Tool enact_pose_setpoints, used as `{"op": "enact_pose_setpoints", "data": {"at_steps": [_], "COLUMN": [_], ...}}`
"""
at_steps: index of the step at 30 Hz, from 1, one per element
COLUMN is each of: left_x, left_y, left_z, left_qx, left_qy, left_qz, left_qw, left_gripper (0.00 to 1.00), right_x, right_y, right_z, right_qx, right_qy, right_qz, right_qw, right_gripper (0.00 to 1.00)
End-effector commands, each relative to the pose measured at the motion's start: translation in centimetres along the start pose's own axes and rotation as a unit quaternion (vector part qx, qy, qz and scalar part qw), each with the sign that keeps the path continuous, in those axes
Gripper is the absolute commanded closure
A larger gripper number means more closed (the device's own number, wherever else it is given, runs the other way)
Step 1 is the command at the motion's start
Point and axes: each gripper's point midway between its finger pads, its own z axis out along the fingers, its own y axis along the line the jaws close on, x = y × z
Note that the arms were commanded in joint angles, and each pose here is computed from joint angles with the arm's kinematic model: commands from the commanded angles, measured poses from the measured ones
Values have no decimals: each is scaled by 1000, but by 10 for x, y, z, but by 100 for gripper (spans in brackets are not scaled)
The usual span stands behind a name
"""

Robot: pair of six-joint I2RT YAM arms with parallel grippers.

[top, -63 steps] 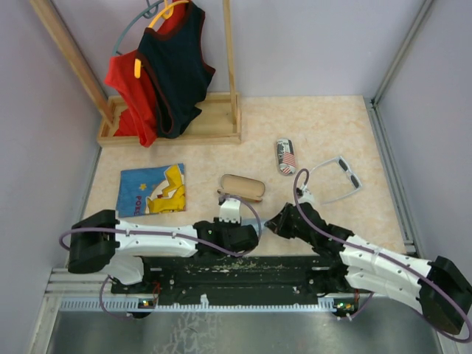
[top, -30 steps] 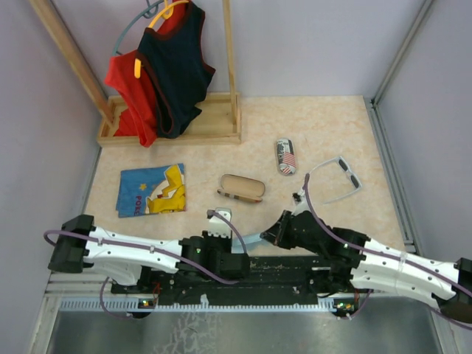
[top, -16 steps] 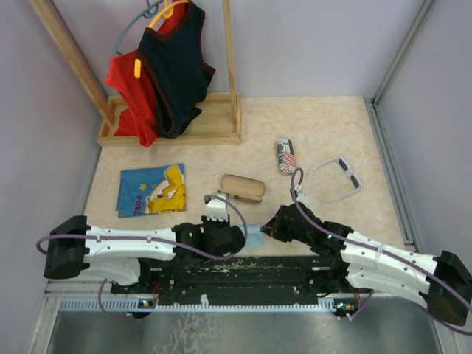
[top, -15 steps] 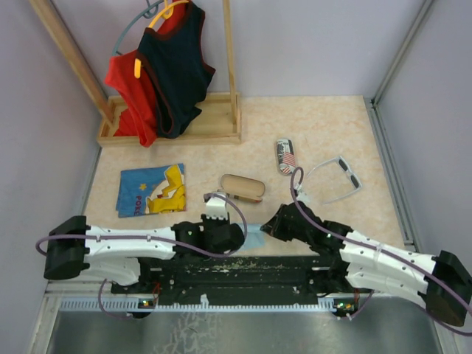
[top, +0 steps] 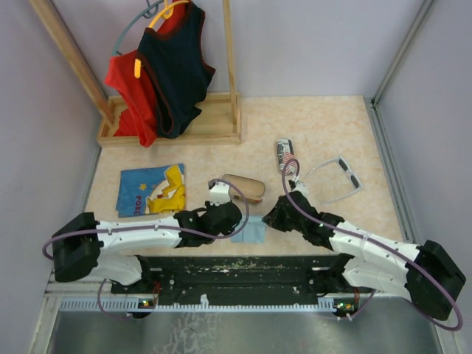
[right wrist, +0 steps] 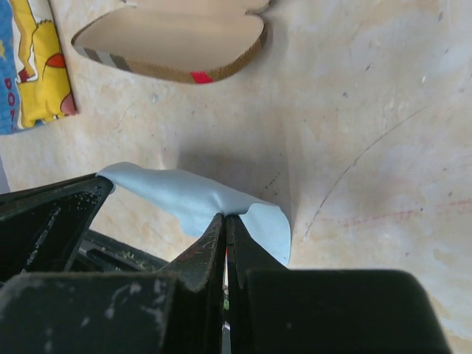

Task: Organize the sunglasses
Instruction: Fold the glasses cleaning cloth at the center of the board.

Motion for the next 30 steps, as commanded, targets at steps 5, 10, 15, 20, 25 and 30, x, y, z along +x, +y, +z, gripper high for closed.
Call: {"op": "enact_pose_setpoints", "data": {"at_steps": [5,10,15,20,25,30], "left_x": [-3,-3,5,27,49,50], "left_y": [-3,-3,-4,0,0,3], "left_z": [19,26,31,33,30,23], "left_qx": [17,24,30,39,57,61], "left_qy": [5,4,15,46,79,80], "left_qz": [17,24,32,33,26,17], "left_qw": [1000,999,999,998,995,995], "left_gripper": [99,99,99,99,99,99], "right_x": [-38,-37,-37,-32,-17,1], "right_y": [23,18,12,1,-2,-8], "right_z": [7,17,19,17,15,14], "right_qx": [-24,-15,-8,4,-11,-19], "right_qy": [-37,-28,-30,-26,1,36], "right_qz": [-17,-22,-30,-39,-45,-47], "right_qw": [999,999,999,999,999,998], "right_gripper": [100,100,100,100,100,100]}}
